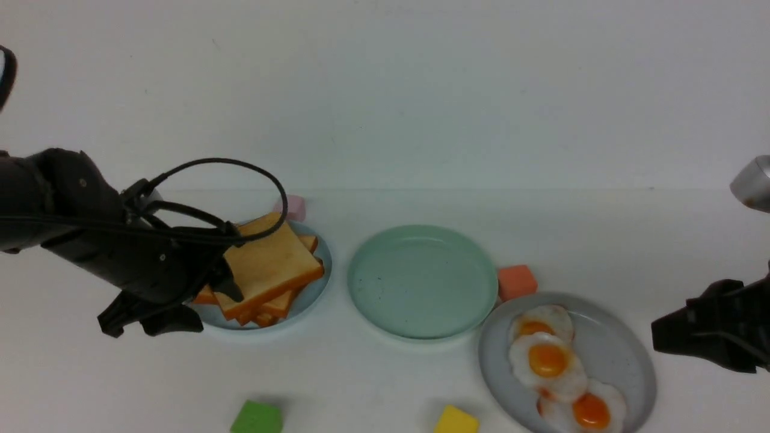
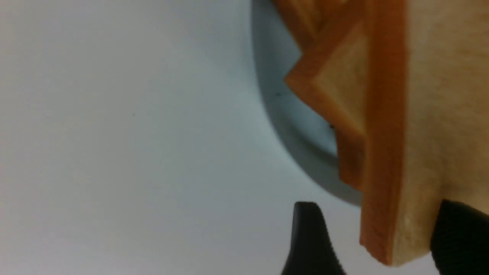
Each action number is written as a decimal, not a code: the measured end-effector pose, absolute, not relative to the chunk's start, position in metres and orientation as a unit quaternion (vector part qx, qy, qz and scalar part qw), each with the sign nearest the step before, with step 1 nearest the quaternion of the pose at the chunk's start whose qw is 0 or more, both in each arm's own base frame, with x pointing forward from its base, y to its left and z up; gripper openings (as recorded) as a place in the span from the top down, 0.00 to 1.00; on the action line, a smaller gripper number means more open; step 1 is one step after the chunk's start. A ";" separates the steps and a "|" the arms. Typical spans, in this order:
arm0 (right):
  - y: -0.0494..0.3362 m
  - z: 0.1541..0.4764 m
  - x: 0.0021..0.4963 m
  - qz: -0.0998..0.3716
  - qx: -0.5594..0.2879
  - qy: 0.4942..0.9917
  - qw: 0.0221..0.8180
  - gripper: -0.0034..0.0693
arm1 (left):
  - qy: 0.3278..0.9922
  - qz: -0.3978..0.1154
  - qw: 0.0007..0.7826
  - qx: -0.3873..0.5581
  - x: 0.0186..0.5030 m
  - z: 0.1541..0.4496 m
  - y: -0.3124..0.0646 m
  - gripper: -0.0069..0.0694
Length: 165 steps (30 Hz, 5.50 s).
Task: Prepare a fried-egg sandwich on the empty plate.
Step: Use the left arm to grab a slice of bread, then use the left arm to put a slice of bread into the empty plate in the middle, then use the right arm to grab a fried egg
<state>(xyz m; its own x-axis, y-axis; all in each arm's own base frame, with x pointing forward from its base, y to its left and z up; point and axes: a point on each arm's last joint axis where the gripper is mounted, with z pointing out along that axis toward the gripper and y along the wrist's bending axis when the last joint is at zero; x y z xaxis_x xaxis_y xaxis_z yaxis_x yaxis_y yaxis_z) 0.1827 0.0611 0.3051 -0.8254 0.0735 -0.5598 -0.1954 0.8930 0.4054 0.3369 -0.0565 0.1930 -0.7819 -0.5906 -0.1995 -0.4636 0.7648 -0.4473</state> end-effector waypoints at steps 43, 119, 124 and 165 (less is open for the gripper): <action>0.063 0.305 0.181 0.237 -0.036 0.929 0.283 0.62 | 0.909 -0.206 0.214 -0.292 0.359 0.193 -0.058 0.68; 0.071 0.293 0.244 0.192 -0.112 0.940 0.260 0.28 | 0.927 -0.229 0.261 0.143 0.345 0.303 -0.145 0.17; 0.067 0.260 0.287 0.204 -0.084 0.959 0.178 0.28 | 0.908 -0.241 0.283 0.195 0.293 0.348 -0.141 0.47; 0.048 0.136 0.349 0.306 -0.109 0.942 0.085 0.55 | 0.829 -0.258 0.273 0.413 0.187 0.327 -0.206 0.93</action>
<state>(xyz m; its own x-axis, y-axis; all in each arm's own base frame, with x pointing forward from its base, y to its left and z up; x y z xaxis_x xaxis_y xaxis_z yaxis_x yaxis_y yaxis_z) 0.3488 0.0475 0.1361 -0.9619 -0.1530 -0.2264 -0.2569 0.7887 0.5585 0.1870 -0.2057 0.3267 -0.5086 0.5444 -0.6670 0.8268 0.5249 -0.2021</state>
